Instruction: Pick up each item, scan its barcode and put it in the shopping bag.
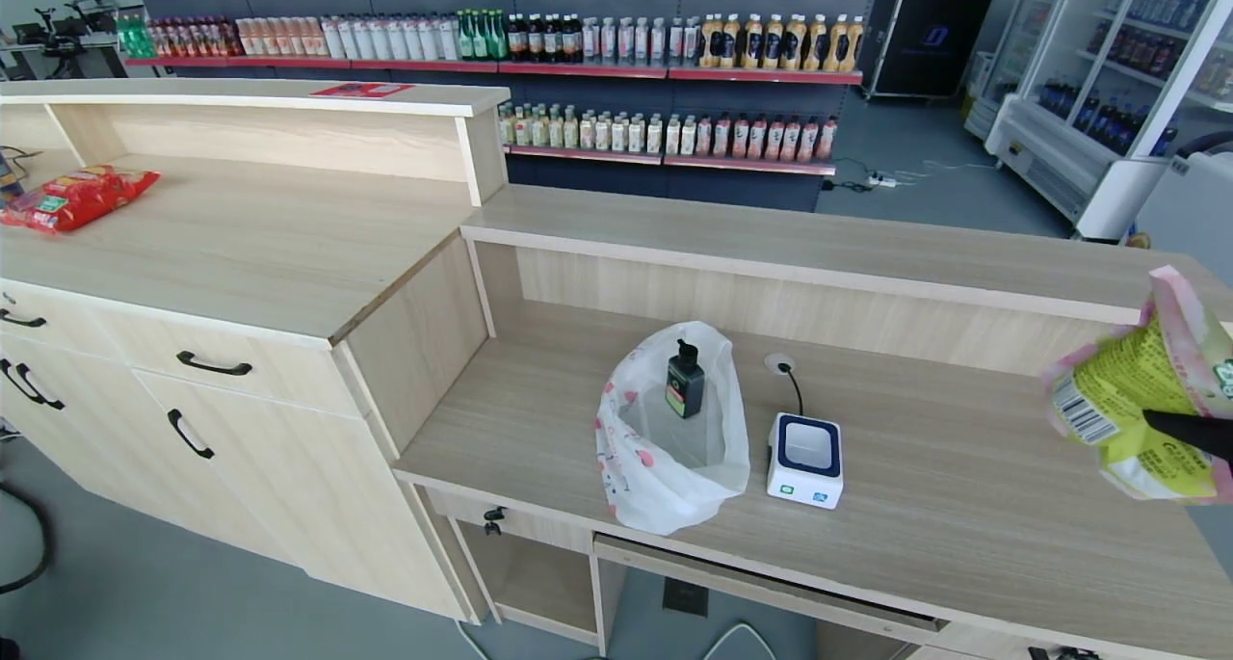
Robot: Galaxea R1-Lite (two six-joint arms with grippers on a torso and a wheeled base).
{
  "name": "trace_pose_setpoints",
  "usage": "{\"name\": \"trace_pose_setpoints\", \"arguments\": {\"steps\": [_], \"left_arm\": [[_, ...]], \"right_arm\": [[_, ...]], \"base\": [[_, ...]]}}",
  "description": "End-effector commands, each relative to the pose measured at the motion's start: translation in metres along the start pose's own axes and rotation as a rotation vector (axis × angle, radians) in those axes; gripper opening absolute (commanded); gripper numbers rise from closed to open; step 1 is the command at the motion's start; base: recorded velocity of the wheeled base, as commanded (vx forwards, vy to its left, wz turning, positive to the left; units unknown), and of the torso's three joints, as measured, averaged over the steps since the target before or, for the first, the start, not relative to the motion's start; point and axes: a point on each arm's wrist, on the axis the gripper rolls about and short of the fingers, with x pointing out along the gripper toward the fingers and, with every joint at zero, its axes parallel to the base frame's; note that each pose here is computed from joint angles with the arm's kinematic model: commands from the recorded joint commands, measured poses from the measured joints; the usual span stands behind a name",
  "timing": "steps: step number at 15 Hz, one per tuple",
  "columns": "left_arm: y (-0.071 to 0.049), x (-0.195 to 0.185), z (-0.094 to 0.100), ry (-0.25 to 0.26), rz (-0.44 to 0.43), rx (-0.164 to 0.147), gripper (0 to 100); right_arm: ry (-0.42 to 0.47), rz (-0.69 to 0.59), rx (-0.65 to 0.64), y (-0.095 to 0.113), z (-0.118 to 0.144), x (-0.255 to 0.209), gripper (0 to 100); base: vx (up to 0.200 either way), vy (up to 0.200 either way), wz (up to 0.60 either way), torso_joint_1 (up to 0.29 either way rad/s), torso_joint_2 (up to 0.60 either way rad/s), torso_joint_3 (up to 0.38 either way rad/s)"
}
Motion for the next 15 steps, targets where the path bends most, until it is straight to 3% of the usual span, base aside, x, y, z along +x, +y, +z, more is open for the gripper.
{"name": "trace_pose_setpoints", "arguments": {"steps": [1, 5, 8, 10, 15], "left_arm": [[0.0, 0.0, 0.0, 0.001, 0.0, 0.0, 100], [0.0, 0.0, 0.0, 0.001, 0.0, 0.0, 100], [0.0, 0.0, 0.0, 0.001, 0.0, 0.0, 100], [0.0, 0.0, 0.0, 0.001, 0.0, 0.0, 100], [0.0, 0.0, 0.0, 0.001, 0.0, 0.0, 100]], "right_arm": [[-0.011, -0.01, -0.073, 0.002, 0.002, -0.005, 0], [0.026, -0.043, -0.246, 0.0, 0.0, -0.001, 0], [0.026, -0.053, -0.443, -0.01, -0.005, 0.023, 0], [0.053, -0.012, -0.492, -0.012, -0.017, 0.045, 0], [0.163, 0.068, -0.636, -0.018, -0.055, 0.071, 0]], "base": [[0.0, 0.0, 0.0, 0.0, 0.0, 0.0], [0.0, 0.0, 0.6, 0.001, 0.0, 0.002], [0.0, 0.0, 0.6, 0.001, 0.0, 0.005], [0.0, 0.0, 0.6, 0.01, 0.0, 0.002], [0.0, 0.0, 0.0, 0.0, 0.0, 0.0]]}}
